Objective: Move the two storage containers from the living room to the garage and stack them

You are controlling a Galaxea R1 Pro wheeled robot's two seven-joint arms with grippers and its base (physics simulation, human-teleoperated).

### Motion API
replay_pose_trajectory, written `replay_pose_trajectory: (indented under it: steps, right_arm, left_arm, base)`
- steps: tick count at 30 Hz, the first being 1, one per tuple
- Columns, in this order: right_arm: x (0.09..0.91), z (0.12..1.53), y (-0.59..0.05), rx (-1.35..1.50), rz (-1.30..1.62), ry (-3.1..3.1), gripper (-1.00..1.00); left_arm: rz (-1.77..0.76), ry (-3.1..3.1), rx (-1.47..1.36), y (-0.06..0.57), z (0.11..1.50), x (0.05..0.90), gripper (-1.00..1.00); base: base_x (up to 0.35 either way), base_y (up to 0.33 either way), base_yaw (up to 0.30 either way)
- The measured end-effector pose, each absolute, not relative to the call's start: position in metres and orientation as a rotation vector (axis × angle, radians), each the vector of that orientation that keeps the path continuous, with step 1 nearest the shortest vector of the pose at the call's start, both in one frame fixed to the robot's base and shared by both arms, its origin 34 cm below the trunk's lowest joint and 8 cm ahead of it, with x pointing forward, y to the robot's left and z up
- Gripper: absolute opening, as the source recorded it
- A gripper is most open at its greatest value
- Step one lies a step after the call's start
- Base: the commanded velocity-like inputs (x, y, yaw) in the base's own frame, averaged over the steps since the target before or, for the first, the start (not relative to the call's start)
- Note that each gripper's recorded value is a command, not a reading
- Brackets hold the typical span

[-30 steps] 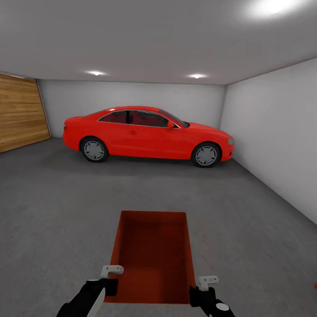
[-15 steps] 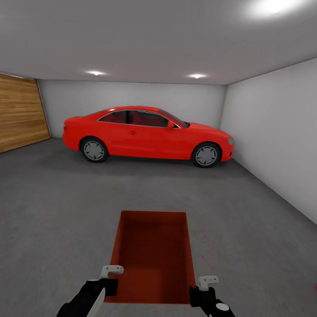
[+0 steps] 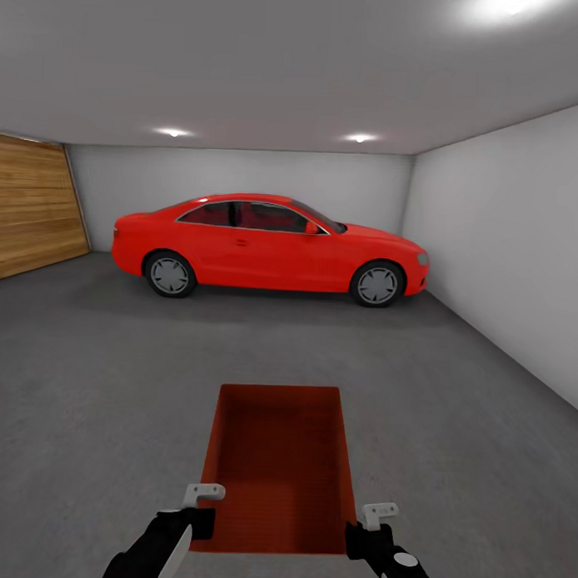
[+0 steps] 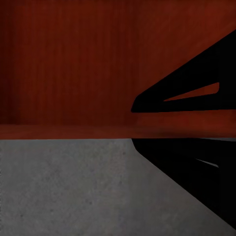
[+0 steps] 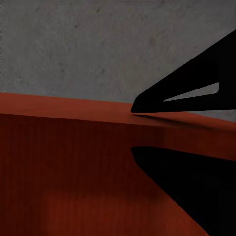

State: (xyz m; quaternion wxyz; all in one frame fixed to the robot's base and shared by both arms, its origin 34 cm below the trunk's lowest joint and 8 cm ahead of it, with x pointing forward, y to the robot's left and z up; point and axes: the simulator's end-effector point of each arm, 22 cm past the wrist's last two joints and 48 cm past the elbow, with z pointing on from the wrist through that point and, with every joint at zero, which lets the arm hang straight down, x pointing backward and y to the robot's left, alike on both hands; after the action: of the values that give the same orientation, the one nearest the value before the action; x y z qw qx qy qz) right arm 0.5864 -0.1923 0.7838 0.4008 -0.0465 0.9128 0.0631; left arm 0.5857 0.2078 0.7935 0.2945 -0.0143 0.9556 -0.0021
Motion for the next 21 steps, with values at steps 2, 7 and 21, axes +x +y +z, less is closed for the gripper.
replay_pose_trajectory:
  steps: [2,7,21]
  right_arm:
    - [0.5864,0.7838,-0.1924,-0.118,0.159,2.308,-1.00]
    - [0.5864,0.7838,-0.1924,-0.118,0.159,2.308,-1.00]
    - [0.5863,0.7841,-0.1925,-0.118,0.159,2.308,-1.00]
  left_arm:
    - [-0.005,2.543,-0.038,0.2077,0.7935,0.5857,-1.00]
    - [-0.005,2.543,-0.038,0.2078,0.7935,0.5857,-1.00]
    - [-0.005,2.543,-0.038,0.2077,0.7938,0.5855,-1.00]
  base:
    - [0.002,0.000,0.000]
    - [0.000,0.000,0.000]
    - [0.060,0.000,0.000]
